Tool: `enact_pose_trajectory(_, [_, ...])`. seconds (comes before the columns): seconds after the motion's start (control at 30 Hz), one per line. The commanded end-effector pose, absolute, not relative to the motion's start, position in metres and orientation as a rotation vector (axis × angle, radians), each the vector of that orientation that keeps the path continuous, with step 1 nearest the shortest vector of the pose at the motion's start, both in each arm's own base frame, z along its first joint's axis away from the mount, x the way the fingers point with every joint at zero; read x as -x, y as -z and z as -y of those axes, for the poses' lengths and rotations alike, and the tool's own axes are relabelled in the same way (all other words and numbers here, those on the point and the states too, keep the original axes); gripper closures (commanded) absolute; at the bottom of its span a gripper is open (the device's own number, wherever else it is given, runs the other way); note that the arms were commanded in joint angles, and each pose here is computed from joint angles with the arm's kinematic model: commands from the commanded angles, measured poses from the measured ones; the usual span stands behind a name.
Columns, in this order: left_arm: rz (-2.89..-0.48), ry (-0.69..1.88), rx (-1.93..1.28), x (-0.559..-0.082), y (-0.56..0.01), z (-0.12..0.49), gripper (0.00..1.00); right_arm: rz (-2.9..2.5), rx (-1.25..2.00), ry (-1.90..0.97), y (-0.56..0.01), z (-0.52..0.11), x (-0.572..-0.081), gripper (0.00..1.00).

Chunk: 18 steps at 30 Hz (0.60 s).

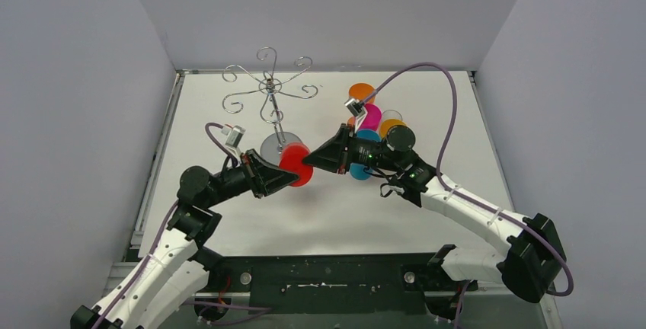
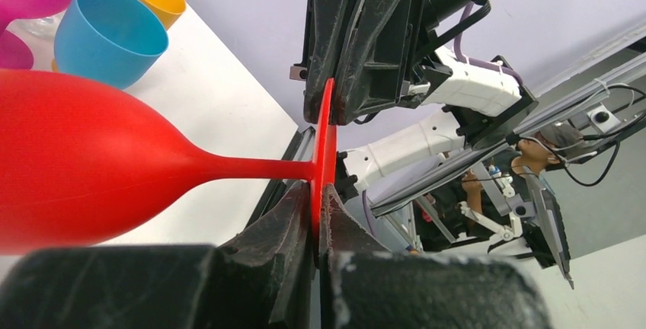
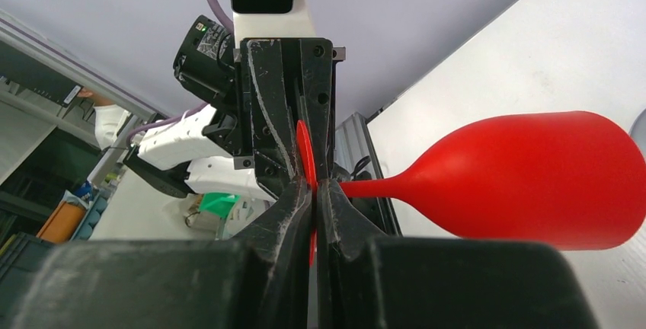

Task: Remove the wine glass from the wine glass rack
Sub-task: Place the wine glass at the center of the board.

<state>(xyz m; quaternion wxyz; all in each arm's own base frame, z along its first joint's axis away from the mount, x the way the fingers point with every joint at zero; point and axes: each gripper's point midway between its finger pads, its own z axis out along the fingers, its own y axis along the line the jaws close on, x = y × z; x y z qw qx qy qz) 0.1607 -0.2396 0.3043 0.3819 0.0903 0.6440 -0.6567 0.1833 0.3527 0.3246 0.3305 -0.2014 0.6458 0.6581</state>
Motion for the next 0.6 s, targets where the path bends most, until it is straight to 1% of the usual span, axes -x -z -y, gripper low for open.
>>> enact_pose_trajectory(0.0, [-1.634,1.686,-0.366,-0.144,-0.309,0.25,1.0,-1.515,0.573,-1.754,-0.359,-0.349,-0.172,0.98])
enact_pose_trajectory(0.17, [-1.644,1.632,-0.471,-0.134,-0.304,0.257,1.0,-1.495,0.579,-1.738,-0.361,-0.346,-0.171,0.81])
enact_pose_trajectory(0.2, [-1.646,1.62,-0.492,-0.132,-0.303,0.258,1.0,-1.503,0.571,-1.722,-0.361,-0.344,-0.173,0.76])
enact_pose_trajectory(0.27, [-1.659,1.581,-0.516,-0.131,-0.298,0.259,1.0,-1.518,0.555,-1.675,-0.361,-0.341,-0.178,0.59])
enact_pose_trajectory(0.33, [-1.678,1.536,-0.51,-0.133,-0.289,0.257,1.0,-1.541,0.538,-1.608,-0.36,-0.336,-0.186,0.38])
enact_pose_trajectory(0.37, [-1.679,1.524,-0.515,-0.132,-0.285,0.257,1.0,-1.548,0.528,-1.572,-0.361,-0.332,-0.19,0.33])
enact_pose_trajectory(0.47, [-1.64,1.498,-0.566,-0.123,-0.279,0.253,1.0,-1.549,0.465,-1.465,-0.366,-0.315,-0.206,0.24])
enact_pose_trajectory(0.57, [-1.576,1.444,-0.616,-0.117,-0.276,0.247,1.0,-1.587,0.315,-1.339,-0.362,-0.289,-0.229,0.15])
